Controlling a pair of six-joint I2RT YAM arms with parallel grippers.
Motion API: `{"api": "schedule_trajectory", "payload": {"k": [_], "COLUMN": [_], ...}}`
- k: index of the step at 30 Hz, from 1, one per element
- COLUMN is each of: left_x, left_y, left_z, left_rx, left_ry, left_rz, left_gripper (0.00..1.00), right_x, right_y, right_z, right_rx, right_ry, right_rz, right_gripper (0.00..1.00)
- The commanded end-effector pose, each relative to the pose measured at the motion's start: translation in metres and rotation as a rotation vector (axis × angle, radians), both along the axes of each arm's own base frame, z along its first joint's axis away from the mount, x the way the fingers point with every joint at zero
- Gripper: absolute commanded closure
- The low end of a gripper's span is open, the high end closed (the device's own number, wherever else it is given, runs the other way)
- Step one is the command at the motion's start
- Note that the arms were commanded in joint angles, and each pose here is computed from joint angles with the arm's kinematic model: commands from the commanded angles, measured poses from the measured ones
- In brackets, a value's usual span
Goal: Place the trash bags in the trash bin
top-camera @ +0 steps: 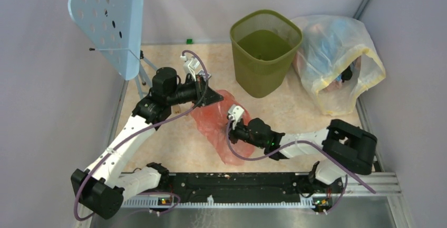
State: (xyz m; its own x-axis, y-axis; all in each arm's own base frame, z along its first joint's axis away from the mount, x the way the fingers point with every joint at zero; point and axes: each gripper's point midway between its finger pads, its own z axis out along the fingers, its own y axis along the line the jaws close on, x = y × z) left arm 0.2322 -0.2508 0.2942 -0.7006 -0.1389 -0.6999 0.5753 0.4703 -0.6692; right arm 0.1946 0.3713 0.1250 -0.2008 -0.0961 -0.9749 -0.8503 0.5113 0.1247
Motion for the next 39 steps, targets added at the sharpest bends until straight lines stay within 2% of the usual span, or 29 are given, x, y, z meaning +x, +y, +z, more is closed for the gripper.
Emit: {"api": "schedule_trajectory", "payload": {"k": [1, 8, 15, 23, 27, 33, 39], "left_x": [-0.003, -0.014, -0.036, -0.042, -0.042, -0.046, -0.051], "left_y": [0.0, -0.004, -0.009, -0.005, -0.012, -0.027, -0.038], "left_z": [0.009, 0.029, 0.057, 0.046, 0.042, 0.045, 0.055], "left_rx": [-0.021, -0.071, -0.171, -0.099, -0.16, -0.224, -0.261], "left_ry": [-0.037, -0.034, -0.031, -0.01, 0.027, 0.047, 0.056], "left_rz": [-0.011, -0.058, -0.149, -0.177, -0.198, -0.233, -0.247], "left_gripper": [0.91, 0.91, 0.91, 0.91, 0.91, 0.92, 0.93], "right_x": [0.001, 0.0, 0.0, -0.003, 0.009, 0.023, 0.037], "right_y": [0.034, 0.043, 0.045, 0.045, 0.052, 0.062, 0.069], "right_z": [0.024, 0.006, 0.012, 0.026, 0.02, 0.033, 0.053], "right_rx": [0.06, 0.1, 0.201, 0.231, 0.169, 0.165, 0.268], "right_ry": [-0.132, -0.088, -0.041, -0.005, 0.009, -0.023, 0.004], "right_rz": [-0.003, -0.005, 0.03, 0.11, 0.069, 0.031, 0.017], "right_gripper": [1.0, 1.0, 1.0, 1.0, 1.0, 1.0, 1.0]}}
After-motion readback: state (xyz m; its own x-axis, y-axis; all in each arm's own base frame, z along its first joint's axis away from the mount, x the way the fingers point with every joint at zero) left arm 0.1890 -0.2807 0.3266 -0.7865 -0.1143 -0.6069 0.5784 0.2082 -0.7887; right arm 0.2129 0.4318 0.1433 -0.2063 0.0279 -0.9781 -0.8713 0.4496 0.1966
